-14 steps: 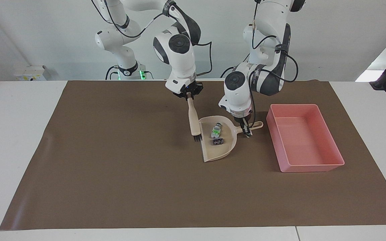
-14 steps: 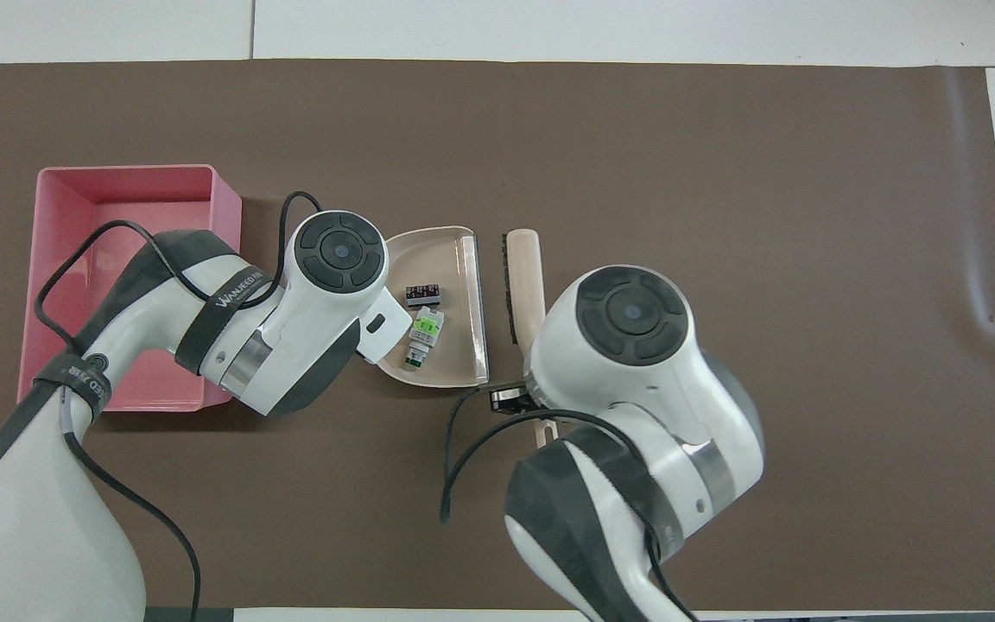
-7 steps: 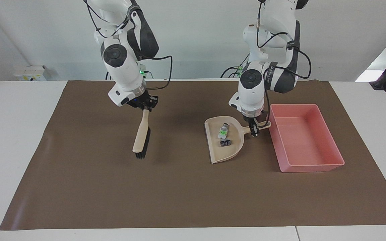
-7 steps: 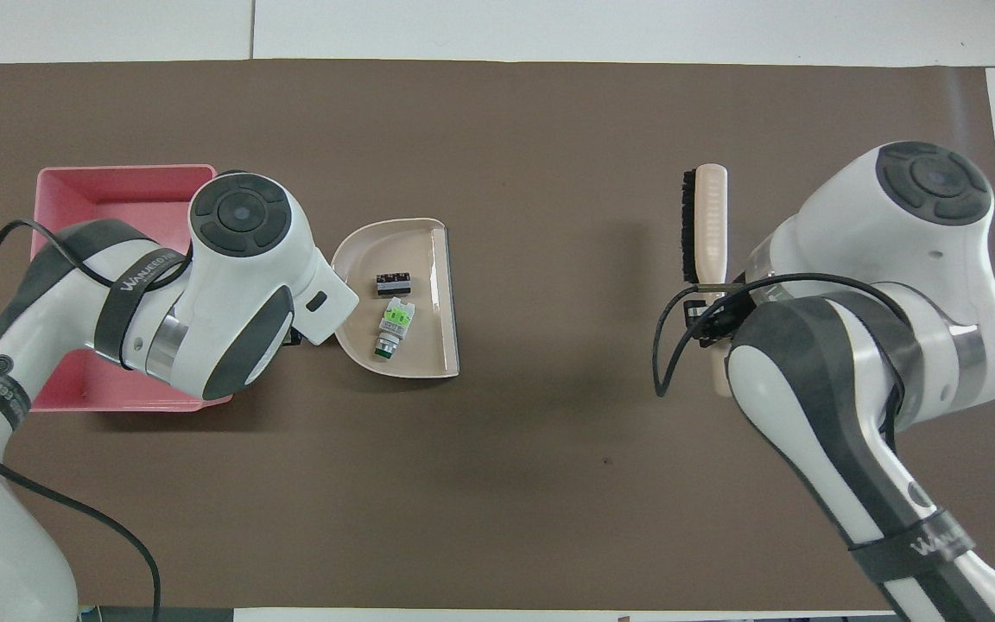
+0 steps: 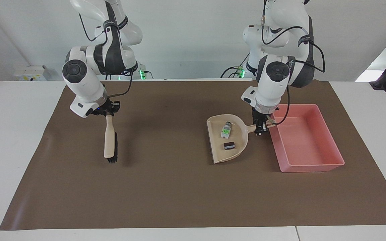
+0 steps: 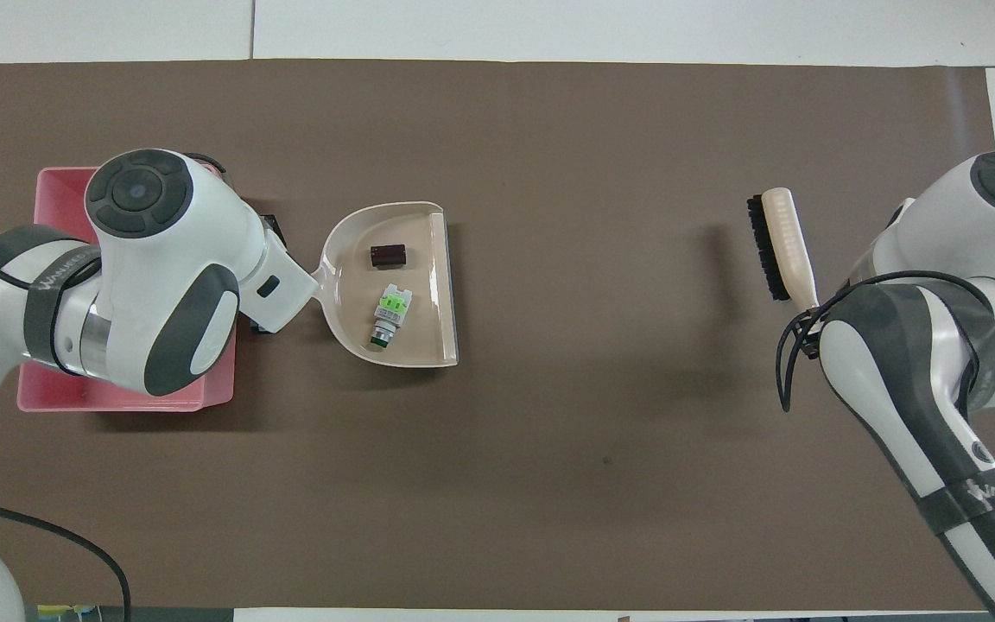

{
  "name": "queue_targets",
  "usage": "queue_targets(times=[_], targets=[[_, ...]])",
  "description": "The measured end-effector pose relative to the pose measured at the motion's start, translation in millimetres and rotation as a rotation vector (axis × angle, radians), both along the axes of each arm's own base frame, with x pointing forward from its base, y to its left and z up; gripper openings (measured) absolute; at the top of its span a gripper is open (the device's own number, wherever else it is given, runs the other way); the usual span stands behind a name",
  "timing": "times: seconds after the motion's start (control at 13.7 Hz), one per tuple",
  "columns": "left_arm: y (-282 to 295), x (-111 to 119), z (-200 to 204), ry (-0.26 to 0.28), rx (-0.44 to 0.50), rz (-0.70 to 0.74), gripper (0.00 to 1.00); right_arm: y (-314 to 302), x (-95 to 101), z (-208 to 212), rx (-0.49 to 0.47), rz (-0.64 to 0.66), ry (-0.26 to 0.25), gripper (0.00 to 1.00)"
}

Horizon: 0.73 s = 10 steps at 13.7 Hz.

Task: Clean e-waste and dump in bin
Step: 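Lift the brush away with the right gripper while the left gripper holds the dustpan, then lift the dustpan with the left gripper and tip it over the pink bin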

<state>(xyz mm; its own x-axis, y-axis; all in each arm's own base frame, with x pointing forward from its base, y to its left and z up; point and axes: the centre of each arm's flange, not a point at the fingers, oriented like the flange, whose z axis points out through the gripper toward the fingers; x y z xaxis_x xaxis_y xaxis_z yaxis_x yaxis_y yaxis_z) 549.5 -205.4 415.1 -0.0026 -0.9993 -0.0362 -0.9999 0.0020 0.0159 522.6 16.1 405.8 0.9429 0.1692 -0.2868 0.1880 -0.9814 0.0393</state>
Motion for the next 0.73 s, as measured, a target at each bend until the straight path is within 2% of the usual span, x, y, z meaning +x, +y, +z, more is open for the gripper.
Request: queue_targets(times=[0.22, 0.44, 0.58, 0.73], targets=[[15.6, 7.0, 0.9, 0.018, -0.098, -0.005, 0.34, -11.0, -7.7, -23.1, -0.008, -0.020, 0.001, 0.26], [42.2, 14.4, -0.7, 0.042, -0.201, 0.031, 0.34, -28.2, -14.6, -38.9, -0.022, -0.105, -0.001, 0.26], [59.3, 19.3, 3.7, 0.031, -0.258, 0.043, 0.34, -27.6, -18.4, -43.2, -0.026, -0.122, -0.006, 0.26], [67.3, 21.6, 8.4, 0.003, -0.276, 0.040, 0.34, -23.9, -23.4, -50.0, -0.026, -0.117, -0.012, 0.26]])
